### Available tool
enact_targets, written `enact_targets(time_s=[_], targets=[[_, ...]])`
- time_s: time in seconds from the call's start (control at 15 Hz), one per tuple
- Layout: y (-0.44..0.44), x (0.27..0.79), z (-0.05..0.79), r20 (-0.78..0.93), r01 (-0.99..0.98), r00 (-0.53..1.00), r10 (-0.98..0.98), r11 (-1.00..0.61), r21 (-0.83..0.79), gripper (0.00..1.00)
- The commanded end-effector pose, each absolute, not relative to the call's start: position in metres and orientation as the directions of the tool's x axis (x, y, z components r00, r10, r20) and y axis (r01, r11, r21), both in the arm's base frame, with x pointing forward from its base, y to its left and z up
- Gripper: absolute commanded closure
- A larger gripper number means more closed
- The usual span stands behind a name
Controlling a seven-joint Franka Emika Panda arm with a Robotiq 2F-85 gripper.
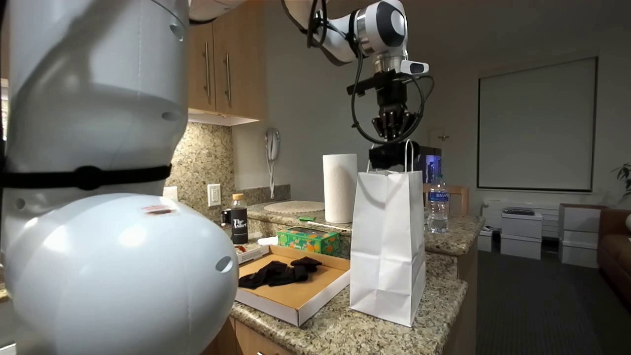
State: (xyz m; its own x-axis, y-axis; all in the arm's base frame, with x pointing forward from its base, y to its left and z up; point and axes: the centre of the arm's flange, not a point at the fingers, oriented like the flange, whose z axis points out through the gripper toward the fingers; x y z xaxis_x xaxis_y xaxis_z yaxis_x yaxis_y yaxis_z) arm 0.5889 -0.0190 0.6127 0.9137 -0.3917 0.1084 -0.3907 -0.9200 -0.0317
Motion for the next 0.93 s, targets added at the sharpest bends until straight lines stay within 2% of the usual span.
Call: enact_targets(time_s=[0.0,0.27,0.53,0.73,0.87], targets=[[-0.023,0.585,0.623,0.104,-0.421,0.899,-0.424,-0.905,-0.055,0.50],[-0.011,0.563,0.658,0.175,-0.387,0.901,-0.396,-0.918,-0.086,0.24],[0.052,0.532,0.698,0.259,-0.235,0.934,-0.248,-0.969,-0.079,0.00],[0.128,0.515,0.692,0.262,-0.067,0.962,-0.079,-0.996,-0.053,0.00],[0.181,0.511,0.659,0.233,0.036,0.972,0.027,-0.999,-0.035,0.00]])
